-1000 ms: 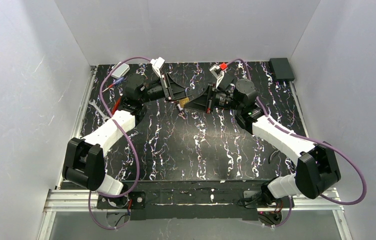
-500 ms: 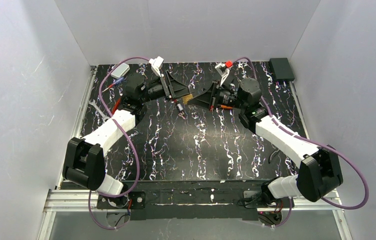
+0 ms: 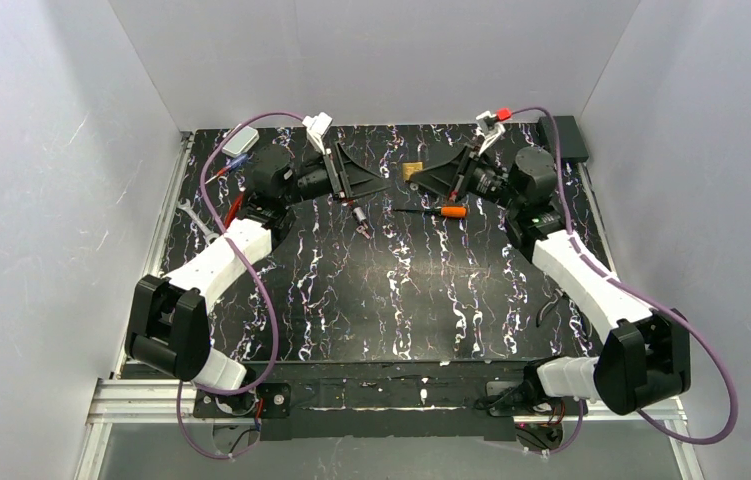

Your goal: Unlock with the key

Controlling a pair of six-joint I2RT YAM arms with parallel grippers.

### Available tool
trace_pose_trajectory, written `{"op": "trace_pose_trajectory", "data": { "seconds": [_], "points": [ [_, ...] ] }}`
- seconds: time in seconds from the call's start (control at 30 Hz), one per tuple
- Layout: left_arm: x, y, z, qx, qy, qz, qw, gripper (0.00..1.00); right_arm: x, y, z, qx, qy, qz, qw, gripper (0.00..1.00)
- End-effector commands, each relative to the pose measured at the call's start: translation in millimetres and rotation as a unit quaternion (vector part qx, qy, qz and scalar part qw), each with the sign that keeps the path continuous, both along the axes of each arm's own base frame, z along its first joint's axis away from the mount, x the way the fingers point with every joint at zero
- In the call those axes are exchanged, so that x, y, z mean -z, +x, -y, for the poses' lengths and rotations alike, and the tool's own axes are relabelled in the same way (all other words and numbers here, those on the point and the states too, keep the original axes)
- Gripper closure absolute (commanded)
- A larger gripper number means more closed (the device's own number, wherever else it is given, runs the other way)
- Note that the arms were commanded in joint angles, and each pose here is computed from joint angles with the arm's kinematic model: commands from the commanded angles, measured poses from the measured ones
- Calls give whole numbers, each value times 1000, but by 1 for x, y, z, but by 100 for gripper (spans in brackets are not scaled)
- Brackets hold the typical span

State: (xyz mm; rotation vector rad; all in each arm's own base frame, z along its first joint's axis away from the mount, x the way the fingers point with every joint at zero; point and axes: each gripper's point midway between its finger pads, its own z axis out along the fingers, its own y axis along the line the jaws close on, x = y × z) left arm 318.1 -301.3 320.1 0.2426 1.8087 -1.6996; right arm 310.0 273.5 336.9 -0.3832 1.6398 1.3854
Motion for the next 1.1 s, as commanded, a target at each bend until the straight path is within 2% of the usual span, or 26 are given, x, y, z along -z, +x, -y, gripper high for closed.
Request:
{"op": "trace_pose_trajectory", "data": {
  "seconds": [0.0,0.17,0.23,0.27,0.3,0.57,0.8,1.07],
  "points": [
    [-15,-8,-2,6,5,40,999,39,3,3,20,46,-18,9,999,99],
    [-7,1,-12,-30,24,39,999,33,68,0,33,74,-70,-59,993,99],
    [-3,6,-16,-48,32,35,998,19,89,-4,37,82,-83,-79,990,99],
    [-1,8,-18,-57,36,34,997,7,100,-6,39,86,-89,-89,988,99],
    [0,9,-20,-64,41,36,996,2,110,-8,42,91,-94,-99,986,99],
    [10,21,-42,-139,113,42,983,2,175,-23,43,81,-103,-167,977,99],
    [31,37,-76,-229,212,25,950,3,212,-19,29,47,-84,-217,971,99],
    [43,42,-87,-255,242,11,936,5,226,3,11,29,-27,-243,969,99]
  ]
}}
